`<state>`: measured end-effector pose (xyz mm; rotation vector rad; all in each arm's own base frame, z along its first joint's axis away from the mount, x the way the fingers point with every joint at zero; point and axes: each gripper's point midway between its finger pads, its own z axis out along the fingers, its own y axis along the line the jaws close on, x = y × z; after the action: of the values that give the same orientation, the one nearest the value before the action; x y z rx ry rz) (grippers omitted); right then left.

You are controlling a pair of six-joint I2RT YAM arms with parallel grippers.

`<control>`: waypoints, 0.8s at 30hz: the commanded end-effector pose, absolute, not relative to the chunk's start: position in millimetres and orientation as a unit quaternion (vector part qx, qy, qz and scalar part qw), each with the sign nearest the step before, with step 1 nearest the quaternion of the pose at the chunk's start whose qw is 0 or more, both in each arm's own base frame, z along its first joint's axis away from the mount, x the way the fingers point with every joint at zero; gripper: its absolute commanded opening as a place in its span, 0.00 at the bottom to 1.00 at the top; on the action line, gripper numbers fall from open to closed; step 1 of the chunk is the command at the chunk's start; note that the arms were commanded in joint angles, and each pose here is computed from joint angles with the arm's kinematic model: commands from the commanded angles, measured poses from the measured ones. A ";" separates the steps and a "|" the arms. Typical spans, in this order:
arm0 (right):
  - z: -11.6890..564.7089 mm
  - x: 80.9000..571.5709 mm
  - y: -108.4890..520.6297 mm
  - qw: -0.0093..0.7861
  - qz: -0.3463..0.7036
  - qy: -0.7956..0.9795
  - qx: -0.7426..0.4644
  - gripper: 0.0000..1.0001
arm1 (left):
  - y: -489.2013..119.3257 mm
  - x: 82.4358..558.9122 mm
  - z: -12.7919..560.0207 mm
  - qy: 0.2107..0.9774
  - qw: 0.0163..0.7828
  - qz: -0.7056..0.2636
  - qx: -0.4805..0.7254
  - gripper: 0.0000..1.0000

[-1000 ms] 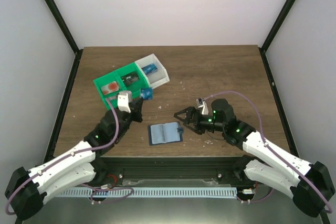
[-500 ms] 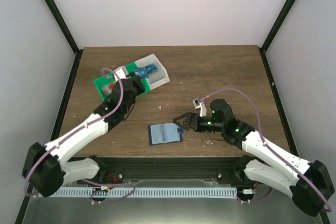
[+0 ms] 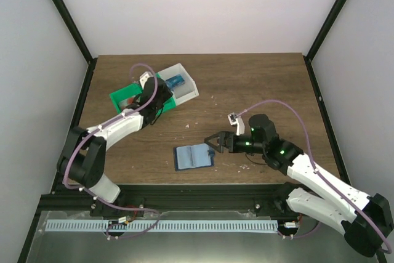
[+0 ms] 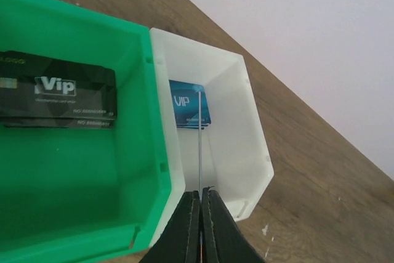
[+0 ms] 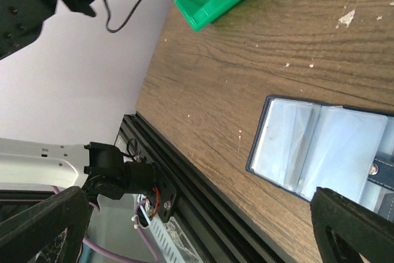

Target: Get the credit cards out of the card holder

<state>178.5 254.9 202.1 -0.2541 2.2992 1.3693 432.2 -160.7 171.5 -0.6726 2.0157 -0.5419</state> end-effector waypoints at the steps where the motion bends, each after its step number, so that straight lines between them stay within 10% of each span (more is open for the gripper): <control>1: 222.3 184.5 253.2 0.252 0.496 0.826 -0.096 1.00 | -171.9 461.0 196.7 0.794 0.485 -0.253 -0.267 0.00; 24: 234.1 189.7 245.5 0.276 0.480 0.828 -0.083 1.00 | -178.5 525.8 136.3 0.804 0.444 -0.240 -0.316 0.00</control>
<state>185.9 247.7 217.1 -0.2148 2.2691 1.3089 509.2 -176.7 120.8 -0.7625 2.0499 -0.5345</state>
